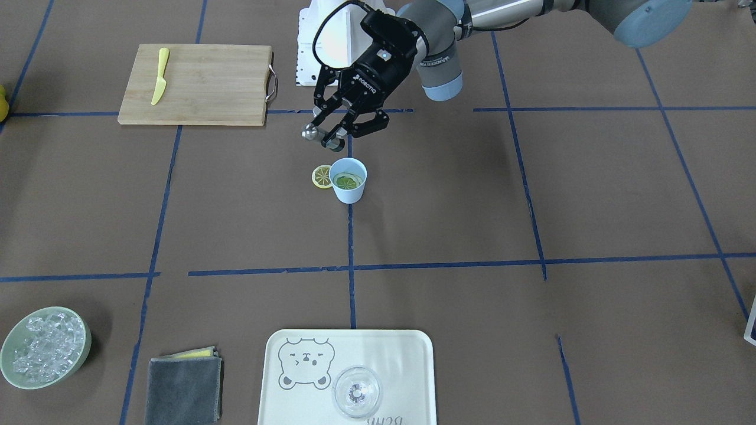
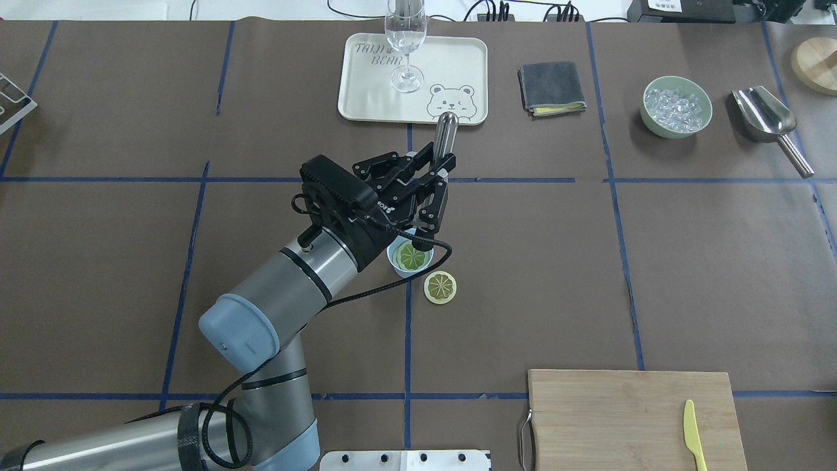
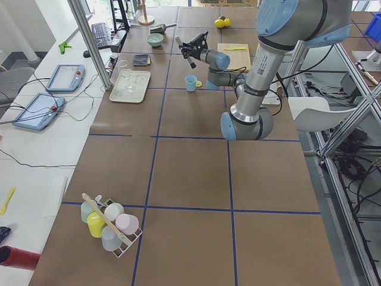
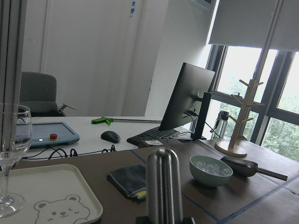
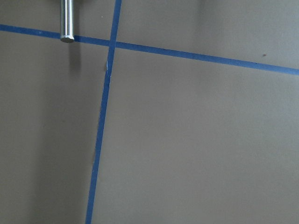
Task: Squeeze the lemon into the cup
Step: 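Press the muddler down into the blue cup with the left gripper, then lift the muddler out and carry it back toward its spot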
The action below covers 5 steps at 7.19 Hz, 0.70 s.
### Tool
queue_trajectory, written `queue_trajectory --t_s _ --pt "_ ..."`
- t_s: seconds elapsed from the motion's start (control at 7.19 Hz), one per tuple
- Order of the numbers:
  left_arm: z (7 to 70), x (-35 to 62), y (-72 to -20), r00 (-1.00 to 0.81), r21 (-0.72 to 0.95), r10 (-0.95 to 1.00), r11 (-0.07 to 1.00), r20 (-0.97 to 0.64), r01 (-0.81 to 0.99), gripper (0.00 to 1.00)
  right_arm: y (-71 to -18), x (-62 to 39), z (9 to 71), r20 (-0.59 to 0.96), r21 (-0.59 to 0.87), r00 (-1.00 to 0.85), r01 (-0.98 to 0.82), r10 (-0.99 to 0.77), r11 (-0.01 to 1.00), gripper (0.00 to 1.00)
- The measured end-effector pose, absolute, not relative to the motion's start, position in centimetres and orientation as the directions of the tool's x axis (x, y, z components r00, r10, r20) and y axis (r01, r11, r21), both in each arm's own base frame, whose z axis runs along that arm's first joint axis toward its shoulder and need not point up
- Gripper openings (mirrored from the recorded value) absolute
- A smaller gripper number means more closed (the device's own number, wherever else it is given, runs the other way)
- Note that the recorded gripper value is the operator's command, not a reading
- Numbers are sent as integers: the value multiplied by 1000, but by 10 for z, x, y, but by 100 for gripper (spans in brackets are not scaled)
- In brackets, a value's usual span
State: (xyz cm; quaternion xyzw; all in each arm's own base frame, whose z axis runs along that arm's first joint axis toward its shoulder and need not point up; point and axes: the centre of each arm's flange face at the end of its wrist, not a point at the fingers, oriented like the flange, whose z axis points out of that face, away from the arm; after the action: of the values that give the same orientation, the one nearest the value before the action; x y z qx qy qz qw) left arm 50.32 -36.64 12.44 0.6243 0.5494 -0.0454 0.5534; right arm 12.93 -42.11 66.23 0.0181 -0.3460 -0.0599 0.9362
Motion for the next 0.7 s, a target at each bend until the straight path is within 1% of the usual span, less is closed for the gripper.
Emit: queue_trajectory --t_s 0.14,0.28,0.42,0.56,0.7 --pt "108 486 -370 415 669 636 222 -650 709 0 -421 129 662 646 75 753 100 -125 992 100" --pt "106 471 -380 446 709 636 236 -630 665 0 -421 129 663 646 74 753 100 -124 992 100" --pt "120 455 -398 482 758 637 263 -601 597 0 -421 129 663 646 73 753 100 -124 992 100" --pt "142 436 -425 515 805 640 312 -571 504 0 -421 129 664 646 72 753 100 -123 992 100" --pt "168 413 -457 545 837 636 392 -546 382 0 -421 129 665 647 71 753 100 -122 992 100"
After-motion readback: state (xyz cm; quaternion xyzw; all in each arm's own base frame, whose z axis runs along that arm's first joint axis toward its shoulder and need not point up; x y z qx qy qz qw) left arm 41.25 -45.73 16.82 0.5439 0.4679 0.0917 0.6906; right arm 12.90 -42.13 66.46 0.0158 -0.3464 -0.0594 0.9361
